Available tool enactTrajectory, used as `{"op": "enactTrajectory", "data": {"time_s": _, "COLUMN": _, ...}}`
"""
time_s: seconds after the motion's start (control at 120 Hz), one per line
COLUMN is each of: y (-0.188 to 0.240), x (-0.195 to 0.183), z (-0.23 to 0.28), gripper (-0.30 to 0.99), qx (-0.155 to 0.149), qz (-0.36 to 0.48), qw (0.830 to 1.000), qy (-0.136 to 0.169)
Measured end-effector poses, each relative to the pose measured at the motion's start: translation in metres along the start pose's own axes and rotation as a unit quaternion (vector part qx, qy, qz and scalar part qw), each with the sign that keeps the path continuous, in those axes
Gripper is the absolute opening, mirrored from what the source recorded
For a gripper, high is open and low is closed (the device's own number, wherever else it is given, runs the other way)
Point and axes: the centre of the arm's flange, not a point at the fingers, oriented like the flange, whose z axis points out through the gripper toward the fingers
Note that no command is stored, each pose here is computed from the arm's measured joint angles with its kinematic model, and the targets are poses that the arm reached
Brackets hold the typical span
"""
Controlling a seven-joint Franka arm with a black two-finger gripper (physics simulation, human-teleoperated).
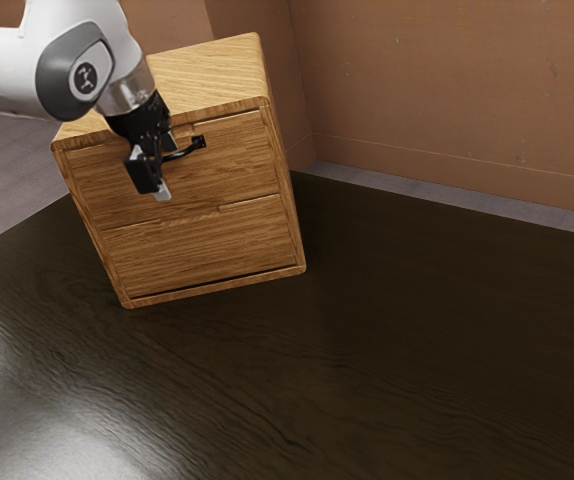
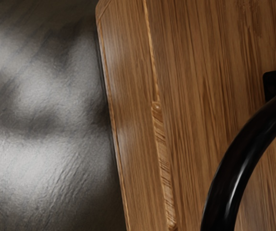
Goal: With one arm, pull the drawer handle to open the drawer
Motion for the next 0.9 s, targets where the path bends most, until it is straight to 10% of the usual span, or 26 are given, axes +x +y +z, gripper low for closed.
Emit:
{"op": "enactTrajectory", "data": {"time_s": 0.45, "y": -0.003, "x": 0.001, "z": -0.001, "gripper": 0.21, "qx": 0.003, "qz": -0.010, "qw": 1.000, "qy": -0.005}}
{"op": "enactTrajectory", "data": {"time_s": 0.9, "y": -0.021, "x": 0.000, "z": -0.008, "gripper": 0.12, "qx": -0.008, "qz": -0.002, "qw": 1.000, "qy": -0.011}}
